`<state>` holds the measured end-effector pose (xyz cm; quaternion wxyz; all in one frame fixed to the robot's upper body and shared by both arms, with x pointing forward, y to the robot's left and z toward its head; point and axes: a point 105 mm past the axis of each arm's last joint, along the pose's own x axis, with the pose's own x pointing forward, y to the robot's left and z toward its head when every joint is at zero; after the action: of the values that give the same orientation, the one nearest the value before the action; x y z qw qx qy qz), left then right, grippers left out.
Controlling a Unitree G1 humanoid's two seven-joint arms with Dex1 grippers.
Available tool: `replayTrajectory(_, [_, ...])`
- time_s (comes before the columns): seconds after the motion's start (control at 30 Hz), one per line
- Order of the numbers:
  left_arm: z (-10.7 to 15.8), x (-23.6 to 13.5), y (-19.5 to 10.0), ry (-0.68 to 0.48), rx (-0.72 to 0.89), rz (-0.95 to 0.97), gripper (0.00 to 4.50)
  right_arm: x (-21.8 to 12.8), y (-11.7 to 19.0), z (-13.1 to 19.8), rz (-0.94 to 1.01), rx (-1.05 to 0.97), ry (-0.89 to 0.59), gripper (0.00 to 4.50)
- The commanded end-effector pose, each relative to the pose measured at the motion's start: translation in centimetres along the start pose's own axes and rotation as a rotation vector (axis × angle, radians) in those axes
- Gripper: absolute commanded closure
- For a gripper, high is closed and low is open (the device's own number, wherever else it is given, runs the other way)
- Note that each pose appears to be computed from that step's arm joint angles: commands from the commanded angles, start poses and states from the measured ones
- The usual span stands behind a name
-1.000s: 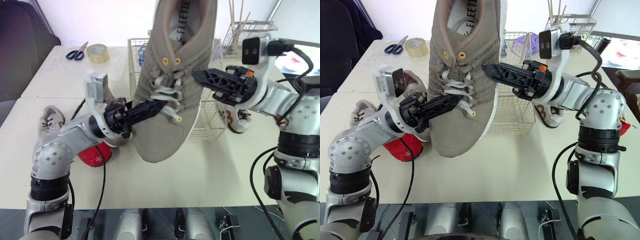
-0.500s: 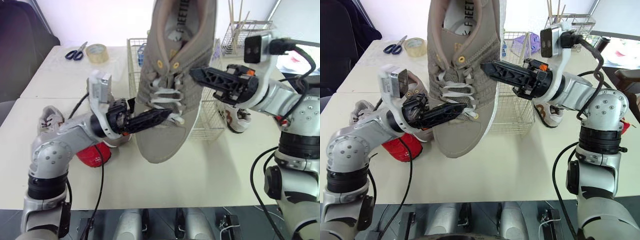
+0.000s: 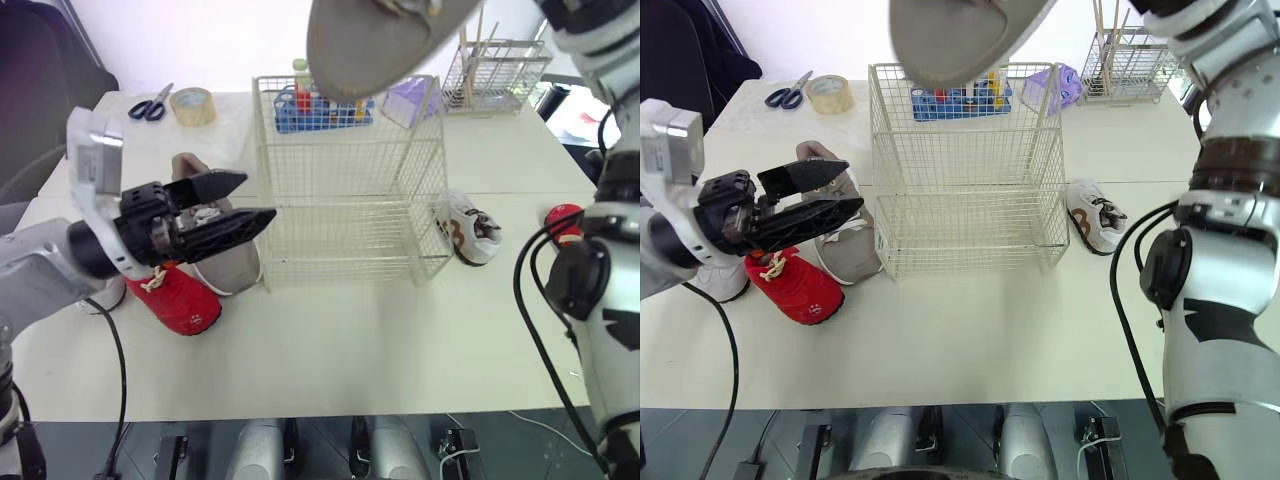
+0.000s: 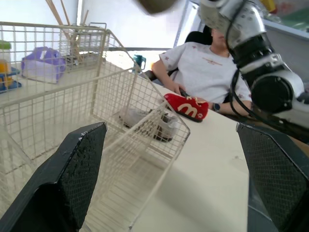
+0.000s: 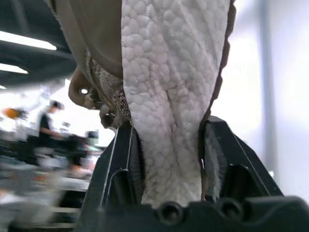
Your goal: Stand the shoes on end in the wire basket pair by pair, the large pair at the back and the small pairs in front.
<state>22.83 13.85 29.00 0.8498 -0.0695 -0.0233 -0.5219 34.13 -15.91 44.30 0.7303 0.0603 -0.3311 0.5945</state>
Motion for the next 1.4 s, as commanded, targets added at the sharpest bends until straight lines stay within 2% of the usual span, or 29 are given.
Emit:
replayTrajectory(0.03, [0.8,-0.4,-0.7,-0.025,0.028,-0.005,0.04,0.1,-1.0,-0.7,-0.006,-0.141,0.081,3.2])
replayTrajectory(0.13, [0.7,-0.7,-0.8,-0.035,0.018,0.009,0.04,-0.3,-1.8,-2.3,-0.032,-0.192,0.168,3.2])
replayTrajectory(0.4, [0.6,-1.1,-0.8,-0.058,0.004,0.041,0.04,-1.1,-2.6,-4.3,-0.071,-0.231,0.29,3.2])
replayTrajectory(0.57, [0.3,-1.0,-0.5,-0.058,-0.007,0.048,0.04,-1.6,-2.4,-6.3,-0.05,-0.157,0.35,3.2])
replayTrajectory(0.8, [-0.1,-0.6,-0.1,-0.065,-0.024,0.044,0.04,-3.3,-2.6,-10.0,-0.12,-0.017,0.385,3.2])
replayTrajectory(1.0, [-0.3,-0.4,0.2,-0.064,-0.029,0.043,0.04,-4.4,-2.7,-11.5,-0.156,0.025,0.412,3.2])
replayTrajectory(1.1, [-0.3,-0.3,0.2,-0.065,-0.03,0.041,0.0,-4.9,-2.6,-11.7,-0.158,0.035,0.422,1.82])
replayTrajectory(1.2, [-0.4,-0.2,0.3,-0.064,-0.031,0.039,0.0,-5.3,-2.7,-11.9,-0.167,0.026,0.437,0.24])
replayTrajectory(1.23, [-0.4,-0.1,0.4,-0.064,-0.031,0.038,0.0,-5.4,-2.7,-12.0,-0.171,0.022,0.442,0.11])
replayTrajectory(1.4, [-0.4,0.3,0.6,-0.067,-0.032,0.033,0.0,-5.7,-2.7,-11.9,-0.17,0.0,0.458,0.11])
